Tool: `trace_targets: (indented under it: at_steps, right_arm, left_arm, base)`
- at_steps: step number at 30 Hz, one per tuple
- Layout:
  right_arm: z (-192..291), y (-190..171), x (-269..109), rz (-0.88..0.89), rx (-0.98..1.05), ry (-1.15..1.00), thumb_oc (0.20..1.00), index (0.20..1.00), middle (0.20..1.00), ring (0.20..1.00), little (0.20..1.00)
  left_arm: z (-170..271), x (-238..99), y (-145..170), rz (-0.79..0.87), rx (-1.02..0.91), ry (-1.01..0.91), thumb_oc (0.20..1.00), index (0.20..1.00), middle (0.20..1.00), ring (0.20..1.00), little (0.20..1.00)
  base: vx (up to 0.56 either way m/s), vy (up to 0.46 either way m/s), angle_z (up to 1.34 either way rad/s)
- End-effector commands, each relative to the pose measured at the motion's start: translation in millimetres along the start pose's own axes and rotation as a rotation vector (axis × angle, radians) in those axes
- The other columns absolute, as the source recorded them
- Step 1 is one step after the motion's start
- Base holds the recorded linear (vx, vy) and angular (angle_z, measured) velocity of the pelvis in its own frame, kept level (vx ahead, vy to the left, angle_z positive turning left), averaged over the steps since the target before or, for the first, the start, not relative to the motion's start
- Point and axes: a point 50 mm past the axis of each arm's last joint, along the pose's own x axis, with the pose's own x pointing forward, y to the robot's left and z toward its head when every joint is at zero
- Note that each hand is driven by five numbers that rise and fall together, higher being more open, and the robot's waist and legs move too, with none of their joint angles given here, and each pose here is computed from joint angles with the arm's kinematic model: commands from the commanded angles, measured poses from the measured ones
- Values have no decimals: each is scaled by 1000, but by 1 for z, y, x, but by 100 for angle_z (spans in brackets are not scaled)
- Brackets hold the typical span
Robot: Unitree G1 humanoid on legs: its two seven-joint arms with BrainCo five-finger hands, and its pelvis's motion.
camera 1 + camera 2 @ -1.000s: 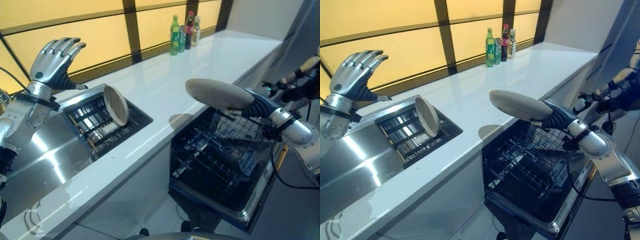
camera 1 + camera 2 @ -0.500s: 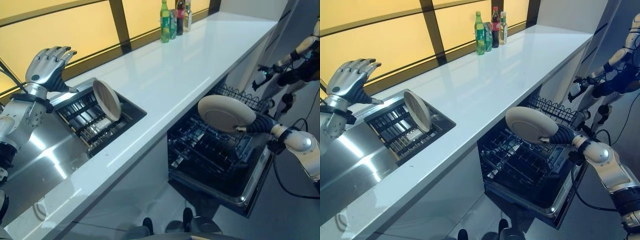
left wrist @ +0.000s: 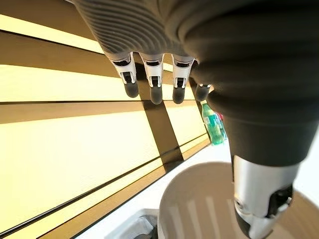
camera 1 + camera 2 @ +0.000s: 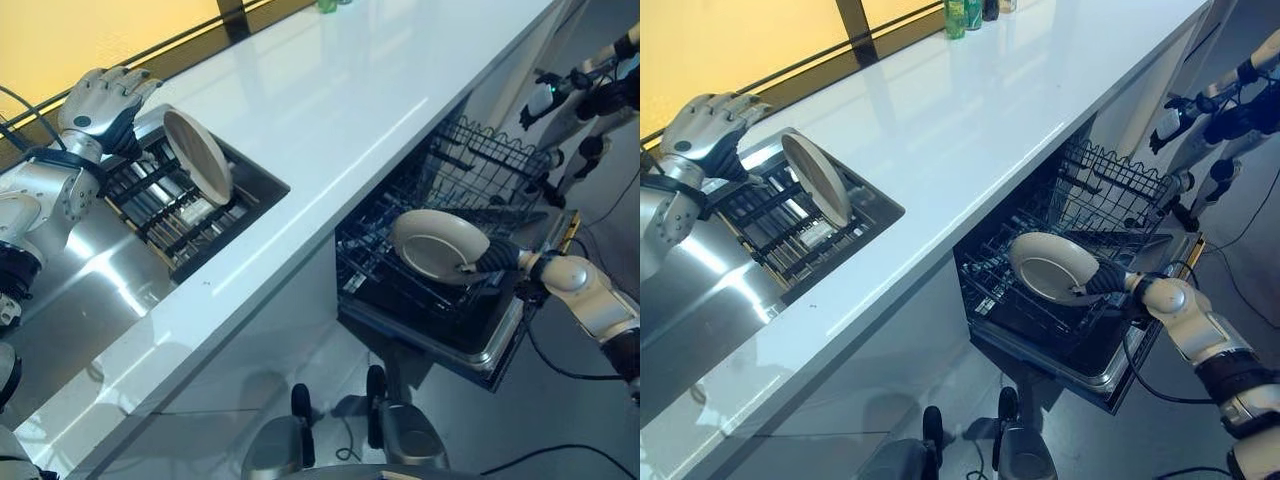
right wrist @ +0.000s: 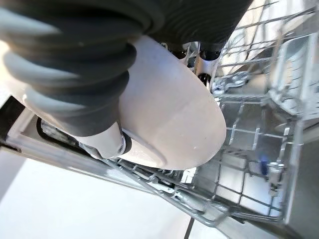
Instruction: Pick up plates and place into dishwasher.
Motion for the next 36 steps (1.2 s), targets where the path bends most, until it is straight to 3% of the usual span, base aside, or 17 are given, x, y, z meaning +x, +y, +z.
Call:
trace_targets:
  at_steps: [1, 17, 19, 27, 36]
  right_arm:
    - [31, -39, 4, -59, -57, -62, 200, 200, 200, 200, 200]
    - [37, -58, 45, 74, -45, 222, 200, 200, 200, 200, 200]
    - [34, -56, 48, 49, 23, 220, 1000, 1000, 1000, 1000, 1000]
    - [68, -64, 44, -107, 99, -72, 1000, 1000, 1000, 1000, 1000]
    - [85, -75, -5, -245, 39, -314, 1000, 1000, 1000, 1000, 1000]
  left_arm:
    - [-14, 16, 33, 98, 59, 79, 1000, 1000, 1000, 1000, 1000]
    - [34, 65, 85, 142, 133, -23, 1000, 1000, 1000, 1000, 1000]
    - [39, 68, 87, 128, 136, -33, 1000, 1000, 1000, 1000, 1000]
    - [31, 66, 85, 56, 197, 1, 1000, 1000, 1000, 1000, 1000]
    - [-2, 46, 70, -50, 234, 73, 1000, 1000, 1000, 1000, 1000]
  base:
    - [2, 49, 6]
    - [-30, 21, 6]
    - [29, 39, 0]
    - [15, 55, 1]
    - [10, 70, -3]
